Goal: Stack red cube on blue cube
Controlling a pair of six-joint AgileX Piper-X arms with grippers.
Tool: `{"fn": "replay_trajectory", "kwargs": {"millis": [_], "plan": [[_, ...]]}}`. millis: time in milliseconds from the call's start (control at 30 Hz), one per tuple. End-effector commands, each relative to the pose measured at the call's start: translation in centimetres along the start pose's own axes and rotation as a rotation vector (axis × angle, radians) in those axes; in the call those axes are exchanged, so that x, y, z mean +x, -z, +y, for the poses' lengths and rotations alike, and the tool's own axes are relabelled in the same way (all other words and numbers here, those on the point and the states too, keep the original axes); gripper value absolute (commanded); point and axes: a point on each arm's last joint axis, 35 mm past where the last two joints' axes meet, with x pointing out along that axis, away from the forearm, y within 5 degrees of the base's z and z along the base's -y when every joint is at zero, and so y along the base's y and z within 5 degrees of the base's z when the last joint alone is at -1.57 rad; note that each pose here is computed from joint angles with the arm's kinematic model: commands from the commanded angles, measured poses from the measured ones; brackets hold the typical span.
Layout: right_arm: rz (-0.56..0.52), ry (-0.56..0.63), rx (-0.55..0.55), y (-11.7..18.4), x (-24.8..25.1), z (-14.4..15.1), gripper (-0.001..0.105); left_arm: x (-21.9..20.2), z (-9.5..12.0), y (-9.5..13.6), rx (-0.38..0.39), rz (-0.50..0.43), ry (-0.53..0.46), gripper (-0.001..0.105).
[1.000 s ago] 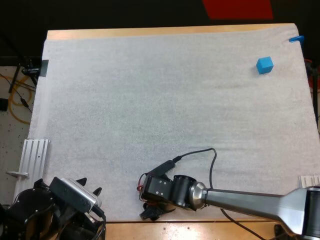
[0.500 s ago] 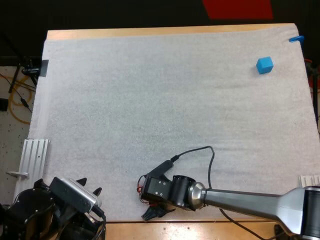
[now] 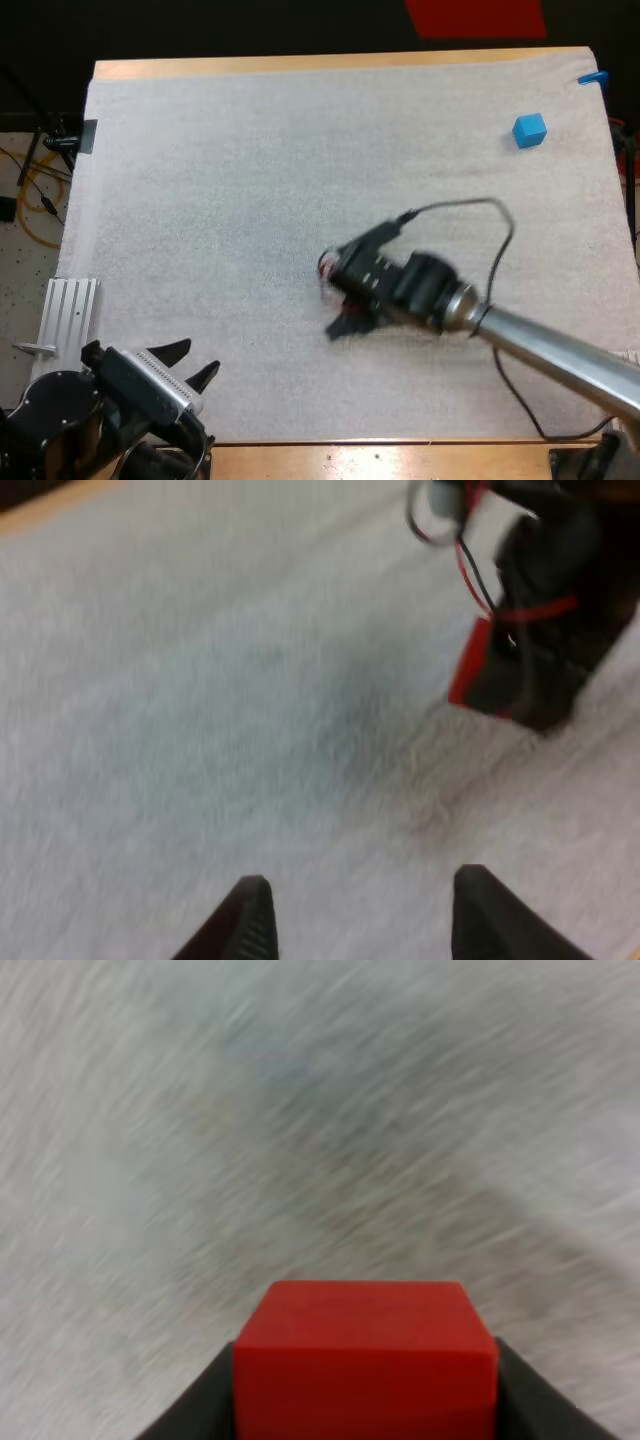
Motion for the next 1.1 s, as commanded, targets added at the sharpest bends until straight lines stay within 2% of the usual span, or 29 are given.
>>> {"fn": "replay_trajectory", "kwargs": {"millis": [0,200,367,567,833,1067], "plan": [[-0.019,0.031,0.014,-0.5,-1.2,-2.3,0.022,0.3,-0.1,-0.6,0.006,-0.014,0.021,0.041],[-0.044,0.110,0.128,-1.3,-2.5,-10.0,0.022,2.2,0.1,-1.9,0.012,0.026,0.031,0.041],[-0.058,0.190,0.223,-0.4,-3.6,-16.6,0.022,2.5,0.1,-3.0,0.026,-0.046,0.037,0.041],[-0.042,0.275,0.346,1.5,-3.3,-24.2,0.022,2.5,0.0,-3.1,0.029,-0.055,0.054,0.041],[0.004,0.321,0.431,1.8,-0.7,-31.0,0.022,2.5,0.0,-3.1,0.021,-0.053,0.066,0.041],[-0.038,0.337,0.476,0.4,1.9,-35.3,0.022,2.5,0.0,-3.1,0.016,-0.053,0.066,0.041]]}}
